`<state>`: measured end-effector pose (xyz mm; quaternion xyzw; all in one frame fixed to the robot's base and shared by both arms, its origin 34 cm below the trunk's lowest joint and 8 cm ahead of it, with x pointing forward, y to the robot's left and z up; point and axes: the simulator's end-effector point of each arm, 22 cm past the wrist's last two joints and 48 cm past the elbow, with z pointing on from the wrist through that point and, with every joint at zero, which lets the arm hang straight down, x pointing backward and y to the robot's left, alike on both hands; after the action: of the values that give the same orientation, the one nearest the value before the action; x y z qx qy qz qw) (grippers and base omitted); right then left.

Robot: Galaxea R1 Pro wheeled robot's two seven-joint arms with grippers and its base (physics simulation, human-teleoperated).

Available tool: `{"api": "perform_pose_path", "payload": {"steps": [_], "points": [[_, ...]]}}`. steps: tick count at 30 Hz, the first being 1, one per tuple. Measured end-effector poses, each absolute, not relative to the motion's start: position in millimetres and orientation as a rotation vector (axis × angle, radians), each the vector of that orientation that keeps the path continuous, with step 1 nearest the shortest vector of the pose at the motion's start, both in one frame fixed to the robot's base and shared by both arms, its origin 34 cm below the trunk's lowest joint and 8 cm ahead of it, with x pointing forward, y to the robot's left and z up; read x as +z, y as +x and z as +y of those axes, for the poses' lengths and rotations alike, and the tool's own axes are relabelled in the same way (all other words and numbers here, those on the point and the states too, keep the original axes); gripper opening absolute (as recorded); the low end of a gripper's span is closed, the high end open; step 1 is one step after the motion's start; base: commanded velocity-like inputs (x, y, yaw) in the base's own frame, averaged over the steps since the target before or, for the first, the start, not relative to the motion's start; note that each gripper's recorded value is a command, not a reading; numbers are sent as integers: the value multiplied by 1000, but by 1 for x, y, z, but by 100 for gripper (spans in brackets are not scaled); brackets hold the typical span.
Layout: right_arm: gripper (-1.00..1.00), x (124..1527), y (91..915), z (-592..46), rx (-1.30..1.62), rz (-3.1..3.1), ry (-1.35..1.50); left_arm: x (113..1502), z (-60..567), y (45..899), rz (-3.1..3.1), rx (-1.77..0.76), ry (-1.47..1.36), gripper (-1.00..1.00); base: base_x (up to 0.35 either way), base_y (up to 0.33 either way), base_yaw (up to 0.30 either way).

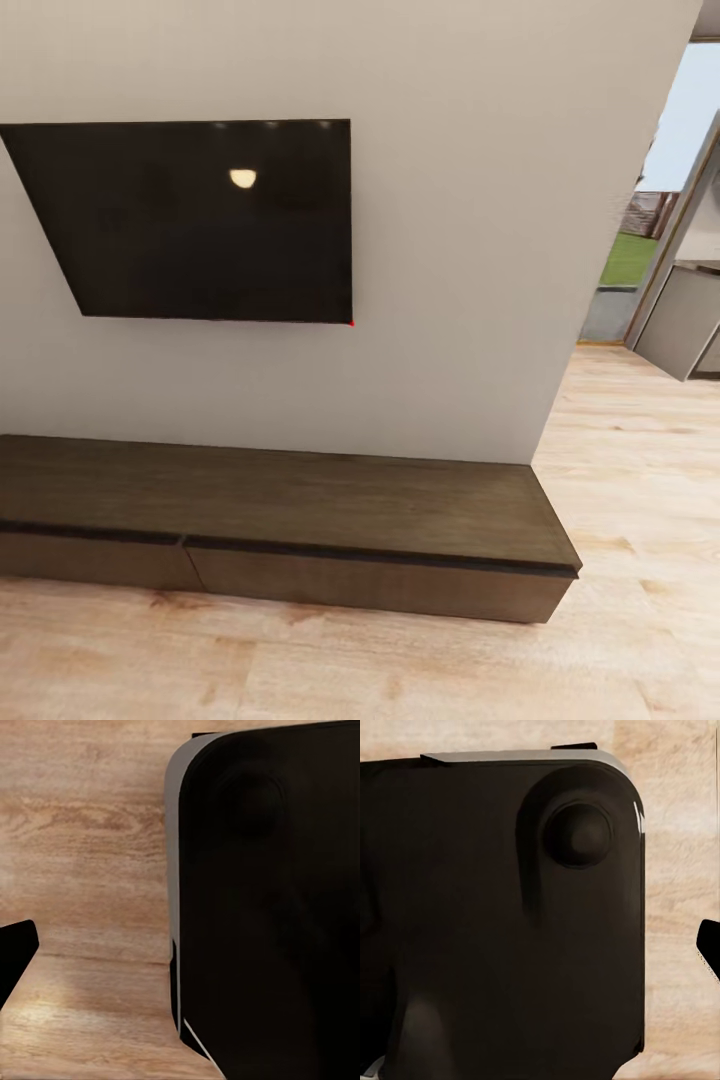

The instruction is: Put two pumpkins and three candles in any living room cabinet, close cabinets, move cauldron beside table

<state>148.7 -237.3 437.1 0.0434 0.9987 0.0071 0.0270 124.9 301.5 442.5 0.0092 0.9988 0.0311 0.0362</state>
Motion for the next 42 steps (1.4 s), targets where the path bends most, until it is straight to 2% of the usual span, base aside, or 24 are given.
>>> {"api": "perform_pose_path", "payload": {"steps": [15,19,24,35,42], "points": [[100,439,165,-240,11,3006,147,442,300,124,3068,93,27,100,0,0,0],[100,440,137,-240,2,3056,132,446,306,98,3104,124,57,100,0,0,0],[100,439,143,-240,3,3048,134,449,304,77,3132,153,46,100,5,1,0],[100,439,144,-240,3,3045,133,449,313,92,3093,236,53,100,140,91,0],[100,439,145,-240,4,3043,131,448,310,91,3096,194,48,100,10,3,0]]}}
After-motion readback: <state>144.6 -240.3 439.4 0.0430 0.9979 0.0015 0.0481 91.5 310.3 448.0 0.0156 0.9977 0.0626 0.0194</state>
